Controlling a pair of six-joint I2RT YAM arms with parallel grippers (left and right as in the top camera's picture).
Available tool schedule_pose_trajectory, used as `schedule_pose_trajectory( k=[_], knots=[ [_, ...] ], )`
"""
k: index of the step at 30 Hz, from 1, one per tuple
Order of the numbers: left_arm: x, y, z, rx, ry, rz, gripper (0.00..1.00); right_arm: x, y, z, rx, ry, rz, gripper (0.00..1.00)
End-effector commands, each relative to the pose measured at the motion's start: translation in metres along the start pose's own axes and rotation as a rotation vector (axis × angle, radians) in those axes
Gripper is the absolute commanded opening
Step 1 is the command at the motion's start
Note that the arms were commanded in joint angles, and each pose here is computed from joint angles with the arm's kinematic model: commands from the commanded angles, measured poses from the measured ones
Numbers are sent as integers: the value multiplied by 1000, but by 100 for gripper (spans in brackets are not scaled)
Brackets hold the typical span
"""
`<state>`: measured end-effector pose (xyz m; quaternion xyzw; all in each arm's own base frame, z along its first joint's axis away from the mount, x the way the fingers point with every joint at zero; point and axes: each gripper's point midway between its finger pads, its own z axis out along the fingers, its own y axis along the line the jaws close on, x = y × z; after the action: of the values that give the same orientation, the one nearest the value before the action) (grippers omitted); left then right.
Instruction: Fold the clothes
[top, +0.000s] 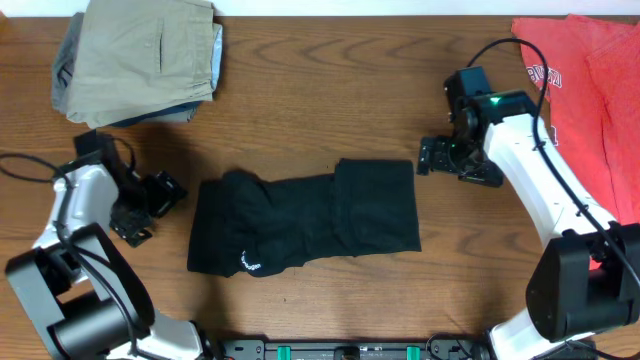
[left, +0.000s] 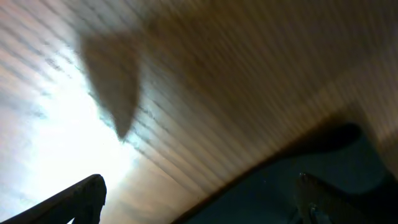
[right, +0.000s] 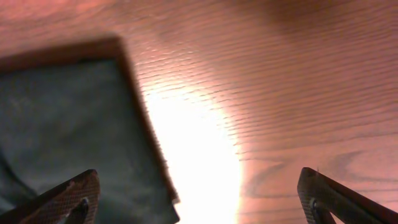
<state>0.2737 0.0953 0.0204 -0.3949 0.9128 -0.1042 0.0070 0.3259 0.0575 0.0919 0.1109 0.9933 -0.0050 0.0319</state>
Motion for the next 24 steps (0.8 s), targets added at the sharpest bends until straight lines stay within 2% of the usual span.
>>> schedule_pose_trajectory(
  k=[1, 5, 12, 17, 24],
  knots=[
    [10, -14, 9, 173, 96, 66, 98, 4, -6, 6, 17, 9, -22, 99],
    [17, -25, 11, 299, 151, 113, 98, 9, -7, 12, 23, 23, -32, 99],
    [27, -33, 15, 338, 206, 112, 98, 18, -3, 28, -5, 43, -46, 99],
    [52, -37, 28, 313, 310, 124, 100, 24, 4, 38, -53, 57, -54, 99],
    [85, -46, 41, 278, 393, 192, 97, 26, 3, 39, -51, 63, -59, 99]
  ],
)
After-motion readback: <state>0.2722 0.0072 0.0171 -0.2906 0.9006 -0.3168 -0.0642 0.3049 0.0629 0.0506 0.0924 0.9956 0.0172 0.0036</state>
